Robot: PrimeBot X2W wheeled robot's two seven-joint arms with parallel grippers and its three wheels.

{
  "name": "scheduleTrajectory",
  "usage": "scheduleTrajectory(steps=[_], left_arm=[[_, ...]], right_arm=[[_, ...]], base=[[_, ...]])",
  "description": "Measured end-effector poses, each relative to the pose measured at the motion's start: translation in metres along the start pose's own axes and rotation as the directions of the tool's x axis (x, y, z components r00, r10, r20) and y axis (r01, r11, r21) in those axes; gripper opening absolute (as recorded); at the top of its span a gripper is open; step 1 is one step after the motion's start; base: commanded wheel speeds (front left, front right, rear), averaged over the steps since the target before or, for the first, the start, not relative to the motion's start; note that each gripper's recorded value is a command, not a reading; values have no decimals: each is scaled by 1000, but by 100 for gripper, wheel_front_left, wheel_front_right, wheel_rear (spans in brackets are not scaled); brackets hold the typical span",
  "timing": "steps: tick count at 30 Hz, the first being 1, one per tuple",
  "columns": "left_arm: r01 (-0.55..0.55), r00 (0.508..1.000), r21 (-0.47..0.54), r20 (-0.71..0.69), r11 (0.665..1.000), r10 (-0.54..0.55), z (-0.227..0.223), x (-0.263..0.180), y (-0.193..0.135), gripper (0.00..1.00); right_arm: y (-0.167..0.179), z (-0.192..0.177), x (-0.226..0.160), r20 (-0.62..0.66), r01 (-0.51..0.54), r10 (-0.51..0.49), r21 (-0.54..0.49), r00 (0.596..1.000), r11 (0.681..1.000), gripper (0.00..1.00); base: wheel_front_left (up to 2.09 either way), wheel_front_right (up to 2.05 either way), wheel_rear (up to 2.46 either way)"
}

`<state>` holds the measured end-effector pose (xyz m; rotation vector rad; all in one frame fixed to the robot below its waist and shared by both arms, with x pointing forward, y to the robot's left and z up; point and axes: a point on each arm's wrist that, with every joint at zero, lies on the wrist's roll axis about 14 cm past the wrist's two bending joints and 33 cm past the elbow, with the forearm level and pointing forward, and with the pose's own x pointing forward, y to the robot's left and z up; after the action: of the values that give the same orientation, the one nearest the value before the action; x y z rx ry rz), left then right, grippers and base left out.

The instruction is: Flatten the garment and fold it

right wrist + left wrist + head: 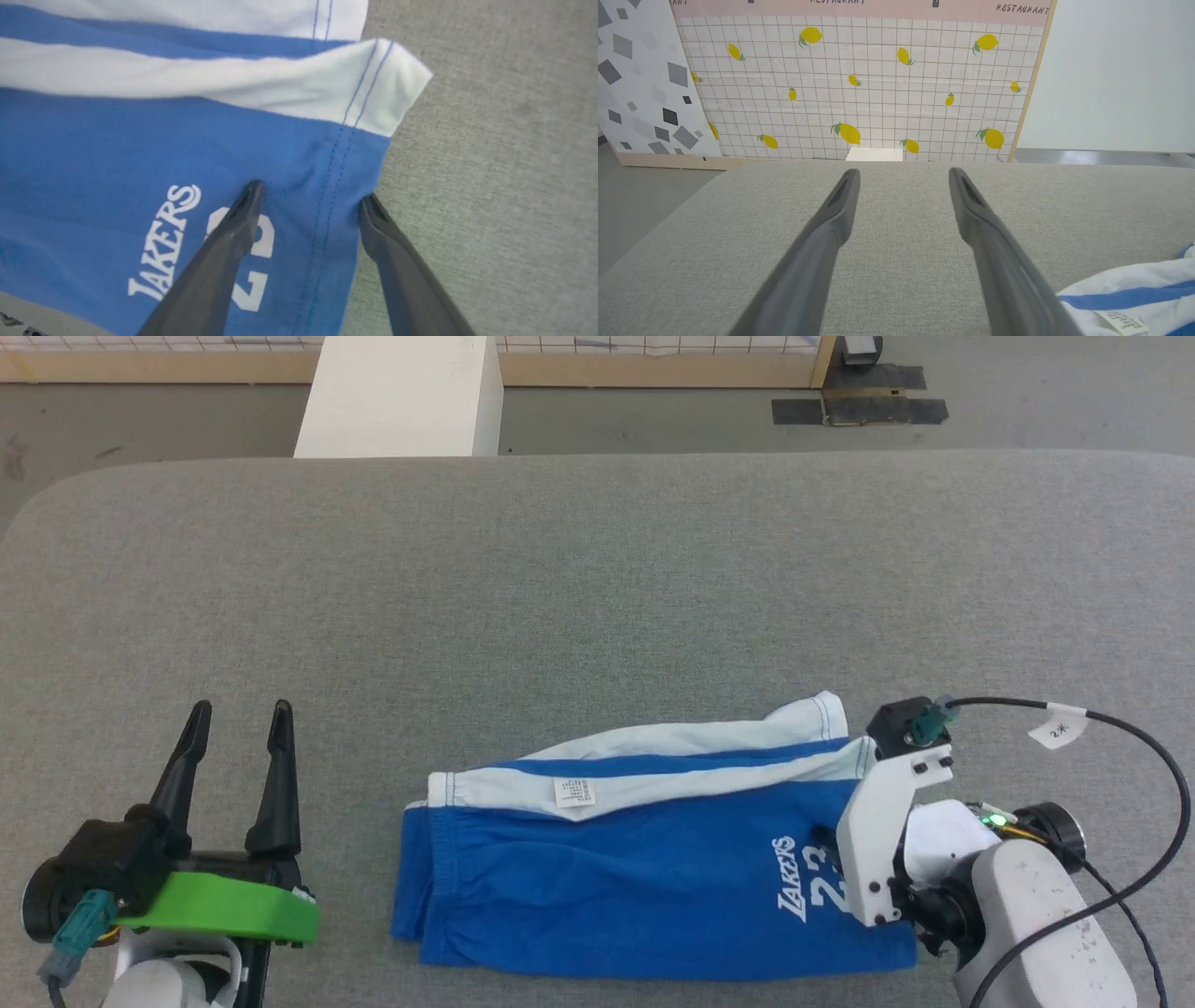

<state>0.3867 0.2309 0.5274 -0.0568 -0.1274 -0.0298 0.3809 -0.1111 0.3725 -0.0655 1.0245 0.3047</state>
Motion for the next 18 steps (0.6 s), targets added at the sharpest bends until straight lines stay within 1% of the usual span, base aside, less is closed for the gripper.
scheduleTrajectory(steps=[1,2,7,10,12,14,18], left_arm=[[2,1000,-1,-1,1000,-2,-1,0,-1,100],[2,1000,-4,-3,1000,-2,-2,0,-1,100],[1,1000,-8,3,1000,-1,-2,3,-2,100],[5,1000,-1,7,1000,-5,-1,4,-3,100],[3,1000,-6,12,1000,-3,0,4,-4,100],[5,1000,-7,15,1000,-5,0,5,-5,100],[14,1000,-10,19,1000,-14,1,6,-8,100]], right_arm=[[1,1,2,-4,-2,2,-4,1000,1000,42],[1,2,3,-4,-3,3,-5,1000,1000,0],[-4,9,5,32,0,0,24,999,1000,0],[-15,9,3,40,20,-22,51,999,999,0],[-33,8,-1,42,62,-64,66,997,996,0],[-63,5,-10,36,134,-137,80,990,988,0],[-116,-4,-29,5,266,-268,100,963,959,0]], base=[[0,0,0],[0,0,0],[0,0,0],[0,0,0],[0,0,0],[0,0,0],[0,0,0]])
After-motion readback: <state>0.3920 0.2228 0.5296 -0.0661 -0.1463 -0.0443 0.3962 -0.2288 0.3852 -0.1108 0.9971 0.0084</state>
